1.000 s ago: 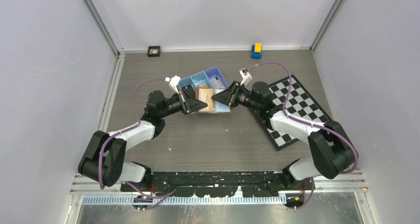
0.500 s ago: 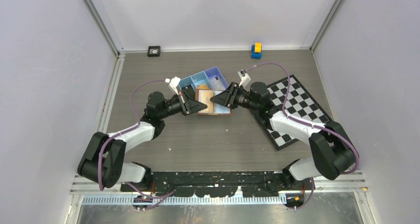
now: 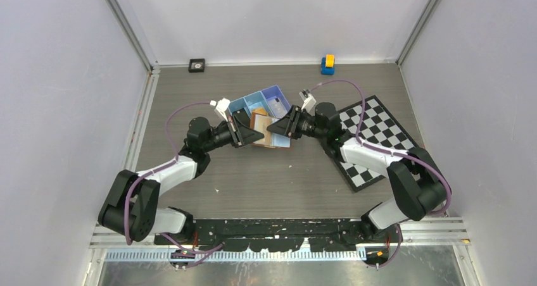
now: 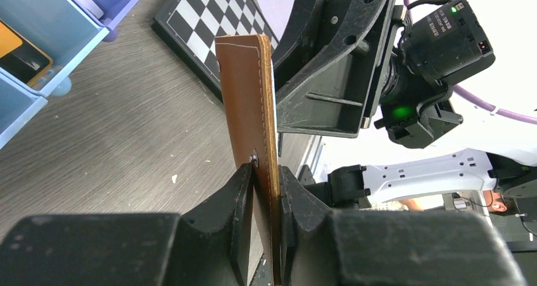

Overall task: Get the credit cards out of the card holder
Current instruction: Place the card holder at the center of the board.

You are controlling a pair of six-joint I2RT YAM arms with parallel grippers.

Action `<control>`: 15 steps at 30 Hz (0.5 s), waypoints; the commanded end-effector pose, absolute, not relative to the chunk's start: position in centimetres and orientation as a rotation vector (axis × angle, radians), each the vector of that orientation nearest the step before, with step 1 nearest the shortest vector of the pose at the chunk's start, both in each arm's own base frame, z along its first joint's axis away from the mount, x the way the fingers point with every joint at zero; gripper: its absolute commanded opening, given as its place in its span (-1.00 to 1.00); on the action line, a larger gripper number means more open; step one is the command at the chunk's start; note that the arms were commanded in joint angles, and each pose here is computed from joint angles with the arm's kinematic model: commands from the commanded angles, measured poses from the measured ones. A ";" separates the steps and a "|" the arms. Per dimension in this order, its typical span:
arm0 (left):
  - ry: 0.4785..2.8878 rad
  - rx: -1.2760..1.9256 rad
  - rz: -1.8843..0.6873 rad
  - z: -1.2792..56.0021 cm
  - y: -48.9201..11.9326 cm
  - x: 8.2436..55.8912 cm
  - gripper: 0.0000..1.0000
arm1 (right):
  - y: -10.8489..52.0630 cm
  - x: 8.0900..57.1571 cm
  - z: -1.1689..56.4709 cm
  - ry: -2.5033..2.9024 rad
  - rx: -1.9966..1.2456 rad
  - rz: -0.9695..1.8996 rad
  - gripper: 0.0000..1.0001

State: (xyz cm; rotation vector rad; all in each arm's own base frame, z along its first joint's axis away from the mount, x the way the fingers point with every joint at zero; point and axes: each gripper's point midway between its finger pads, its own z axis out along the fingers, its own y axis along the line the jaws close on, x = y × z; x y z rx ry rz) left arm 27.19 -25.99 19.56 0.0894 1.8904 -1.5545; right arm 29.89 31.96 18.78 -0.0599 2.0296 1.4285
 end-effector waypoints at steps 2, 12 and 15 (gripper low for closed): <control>1.751 0.224 -1.600 23.0 -26.6 26.3 -0.62 | 32.9 29.7 19.2 2.024 -0.087 1.470 -0.41; 1.829 0.184 -1.610 20.8 -27.1 27.4 -0.61 | 32.5 30.0 19.0 2.018 -0.074 1.435 -0.97; 1.852 0.165 -1.600 20.0 -27.2 27.8 -0.50 | 32.1 30.4 18.2 2.044 -0.048 1.387 -0.99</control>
